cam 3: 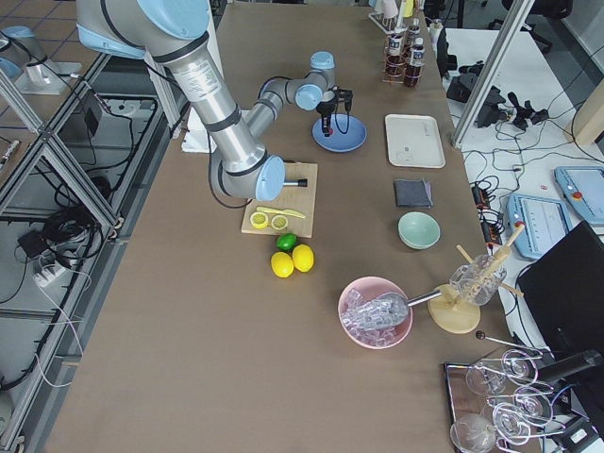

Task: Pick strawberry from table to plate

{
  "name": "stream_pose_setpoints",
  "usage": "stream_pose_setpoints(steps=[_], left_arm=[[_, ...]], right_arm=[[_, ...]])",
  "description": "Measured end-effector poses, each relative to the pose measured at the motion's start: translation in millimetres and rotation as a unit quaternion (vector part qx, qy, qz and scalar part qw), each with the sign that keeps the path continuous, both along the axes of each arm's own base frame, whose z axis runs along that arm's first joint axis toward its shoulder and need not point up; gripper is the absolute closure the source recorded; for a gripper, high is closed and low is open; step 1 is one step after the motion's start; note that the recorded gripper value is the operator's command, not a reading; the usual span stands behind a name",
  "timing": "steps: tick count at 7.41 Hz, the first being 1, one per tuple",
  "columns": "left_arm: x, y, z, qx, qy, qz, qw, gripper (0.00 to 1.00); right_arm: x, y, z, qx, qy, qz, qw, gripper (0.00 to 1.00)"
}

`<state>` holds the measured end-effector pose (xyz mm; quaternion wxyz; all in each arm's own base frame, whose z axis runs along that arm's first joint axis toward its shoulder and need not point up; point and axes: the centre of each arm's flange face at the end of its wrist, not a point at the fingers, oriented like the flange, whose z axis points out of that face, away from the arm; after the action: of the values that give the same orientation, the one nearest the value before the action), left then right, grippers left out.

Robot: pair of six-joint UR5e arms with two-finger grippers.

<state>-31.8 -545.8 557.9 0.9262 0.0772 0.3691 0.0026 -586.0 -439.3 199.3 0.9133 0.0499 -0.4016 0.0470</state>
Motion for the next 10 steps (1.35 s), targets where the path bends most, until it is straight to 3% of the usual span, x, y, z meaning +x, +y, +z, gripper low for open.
stream_pose_setpoints(steps=[4,7,10], left_arm=[[-38,22,39,-0.006,-0.01,0.017,0.9998,0.02],[-41,22,43,-0.005,-0.009,0.019,0.9998,0.02],[-41,22,42,-0.004,-0.009,0.018,0.9998,0.02]], right_arm=[[-40,-20,-25,-0.006,0.017,0.025,0.9995,1.0],[-47,-54,-11,0.005,0.022,0.03,0.9993,1.0],[-50,-56,-8,0.007,0.021,0.027,0.9994,1.0]])
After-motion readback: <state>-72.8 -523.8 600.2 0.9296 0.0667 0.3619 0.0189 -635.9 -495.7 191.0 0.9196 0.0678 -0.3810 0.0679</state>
